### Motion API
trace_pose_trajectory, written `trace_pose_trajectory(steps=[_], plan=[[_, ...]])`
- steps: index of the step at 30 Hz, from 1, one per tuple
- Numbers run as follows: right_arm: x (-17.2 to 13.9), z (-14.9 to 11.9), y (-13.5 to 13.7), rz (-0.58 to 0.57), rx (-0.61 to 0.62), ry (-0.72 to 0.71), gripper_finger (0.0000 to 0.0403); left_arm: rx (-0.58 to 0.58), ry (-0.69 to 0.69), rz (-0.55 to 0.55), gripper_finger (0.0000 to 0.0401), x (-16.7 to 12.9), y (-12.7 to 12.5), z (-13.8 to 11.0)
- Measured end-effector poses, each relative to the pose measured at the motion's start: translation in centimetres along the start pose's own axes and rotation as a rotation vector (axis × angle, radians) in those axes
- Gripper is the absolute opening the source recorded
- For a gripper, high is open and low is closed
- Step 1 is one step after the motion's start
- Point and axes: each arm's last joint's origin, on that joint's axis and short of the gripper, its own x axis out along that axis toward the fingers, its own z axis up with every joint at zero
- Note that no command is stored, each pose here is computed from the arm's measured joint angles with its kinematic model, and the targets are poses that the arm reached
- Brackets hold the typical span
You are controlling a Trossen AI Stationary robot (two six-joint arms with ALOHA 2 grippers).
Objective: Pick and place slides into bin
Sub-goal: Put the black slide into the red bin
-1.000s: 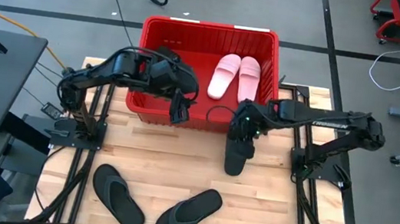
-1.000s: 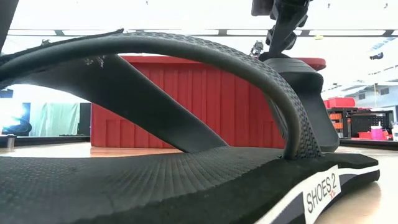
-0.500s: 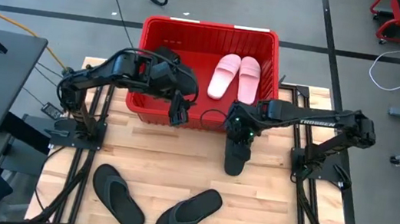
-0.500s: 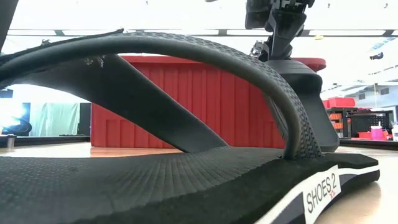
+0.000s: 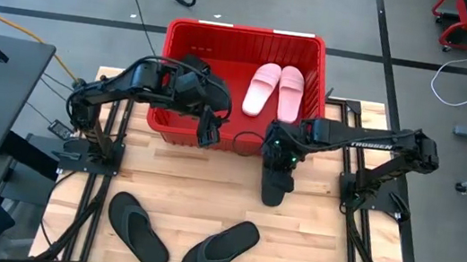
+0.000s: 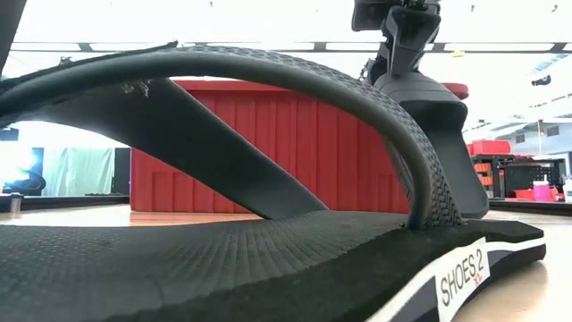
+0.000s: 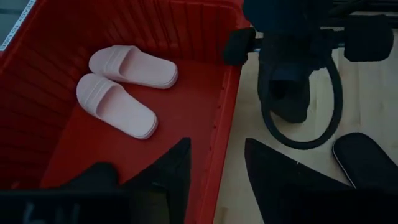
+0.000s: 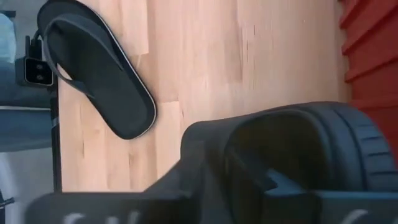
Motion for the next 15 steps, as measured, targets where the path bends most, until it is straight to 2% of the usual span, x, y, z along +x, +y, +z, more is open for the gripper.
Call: trace_pose_trajectory(steps=[4, 8, 12, 15], plan=[[0.0, -0.1, 0.5, -0.011, 0.045, -0.006, 0.0016, -0.002, 0.0, 0.0, 0.0147, 0.0, 0.0, 0.0], [-0.9, -0.5, 1.0, -0.016, 0.137, -0.041, 0.0013, -0.002, 0.0, 0.001, 0.0139, 0.0, 0.0, 0.0], [-3.4, -1.0, 1.9, 0.037, 0.239, -0.088, 0.0007, -0.007, -0.001, 0.0, 0.013, -0.1, 0.0, 0.0], [-6.8, -1.2, 3.2, 0.11, 0.259, -0.199, 0.0007, -0.027, -0.009, -0.001, 0.0121, -0.5, 0.1, -0.1]])
